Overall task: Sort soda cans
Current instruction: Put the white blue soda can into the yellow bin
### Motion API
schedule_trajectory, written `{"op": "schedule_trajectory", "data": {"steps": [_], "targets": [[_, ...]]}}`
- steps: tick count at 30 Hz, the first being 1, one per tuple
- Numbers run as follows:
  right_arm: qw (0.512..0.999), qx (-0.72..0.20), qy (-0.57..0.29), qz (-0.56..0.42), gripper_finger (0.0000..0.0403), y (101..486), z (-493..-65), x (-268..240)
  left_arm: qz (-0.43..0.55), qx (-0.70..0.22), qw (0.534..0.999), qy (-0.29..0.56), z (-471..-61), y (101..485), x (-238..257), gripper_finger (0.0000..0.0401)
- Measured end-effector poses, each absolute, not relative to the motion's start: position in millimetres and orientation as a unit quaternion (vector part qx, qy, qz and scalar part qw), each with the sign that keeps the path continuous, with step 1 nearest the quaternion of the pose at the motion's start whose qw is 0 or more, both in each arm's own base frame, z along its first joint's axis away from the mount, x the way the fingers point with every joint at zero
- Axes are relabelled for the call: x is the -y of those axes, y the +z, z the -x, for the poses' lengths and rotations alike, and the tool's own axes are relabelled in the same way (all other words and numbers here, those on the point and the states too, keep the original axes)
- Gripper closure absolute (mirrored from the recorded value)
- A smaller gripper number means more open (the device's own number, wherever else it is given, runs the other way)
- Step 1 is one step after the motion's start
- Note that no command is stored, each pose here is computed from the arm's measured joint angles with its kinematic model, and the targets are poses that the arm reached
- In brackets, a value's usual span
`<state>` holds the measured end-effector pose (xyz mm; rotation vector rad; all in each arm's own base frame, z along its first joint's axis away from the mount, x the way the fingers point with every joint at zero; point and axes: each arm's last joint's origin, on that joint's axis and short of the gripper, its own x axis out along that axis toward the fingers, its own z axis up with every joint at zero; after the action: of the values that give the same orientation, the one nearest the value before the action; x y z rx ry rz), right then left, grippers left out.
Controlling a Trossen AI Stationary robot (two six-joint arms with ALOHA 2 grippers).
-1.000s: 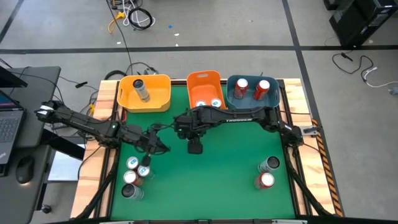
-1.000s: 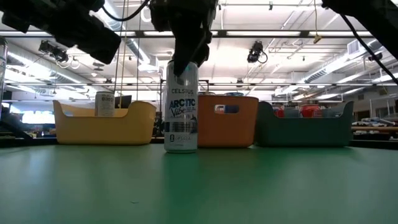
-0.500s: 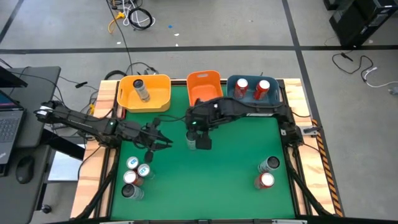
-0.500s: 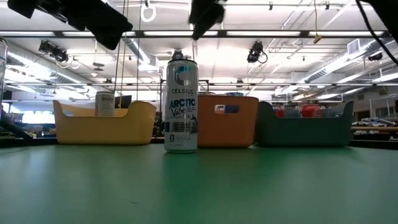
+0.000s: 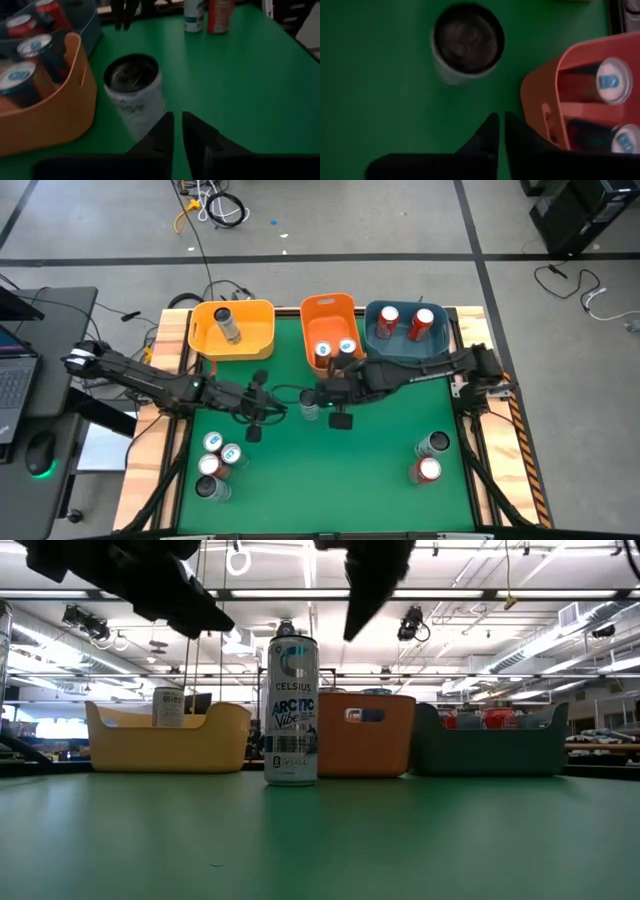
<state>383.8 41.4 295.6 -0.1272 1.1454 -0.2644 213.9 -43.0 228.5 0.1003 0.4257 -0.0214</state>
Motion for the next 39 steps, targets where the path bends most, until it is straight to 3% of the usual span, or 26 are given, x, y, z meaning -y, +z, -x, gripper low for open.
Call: {"op": "schedule_trajectory", "data": {"steps": [3,10,20,25,33,39], "targets": [[0.856,-0.496,-0.142,0.034,0.0386,280.6,-369.5,-45.8,-0.046,-0.199,0.978,-0.035,-218.1,229.5,39.5,0.0394],[0.928,-0.351,-0.128,-0.011,0.0399,240.9,-350.9,-60.9,0.000,-0.132,0.988,-0.080,-215.5,213.4,22.0,0.0398],[0.954,-0.246,-0.172,-0.018,0.0402,203.6,-336.3,-72.5,0.045,-0.082,0.994,-0.055,-194.8,178.0,4.9,0.0390],[0.957,-0.218,-0.187,-0.035,0.0402,194.5,-332.7,-67.3,0.062,-0.081,0.994,-0.026,-191.7,173.4,0.6,0.0335],[0.957,-0.217,-0.189,-0.036,0.0402,189.4,-331.0,-63.5,0.114,-0.071,0.991,-0.018,-204.8,196.1,-1.7,0.0196],[0.958,-0.219,-0.182,-0.035,0.0402,189.2,-330.6,-65.4,0.064,-0.214,0.975,-0.007,-232.7,242.3,-2.9,0.0127]]}}
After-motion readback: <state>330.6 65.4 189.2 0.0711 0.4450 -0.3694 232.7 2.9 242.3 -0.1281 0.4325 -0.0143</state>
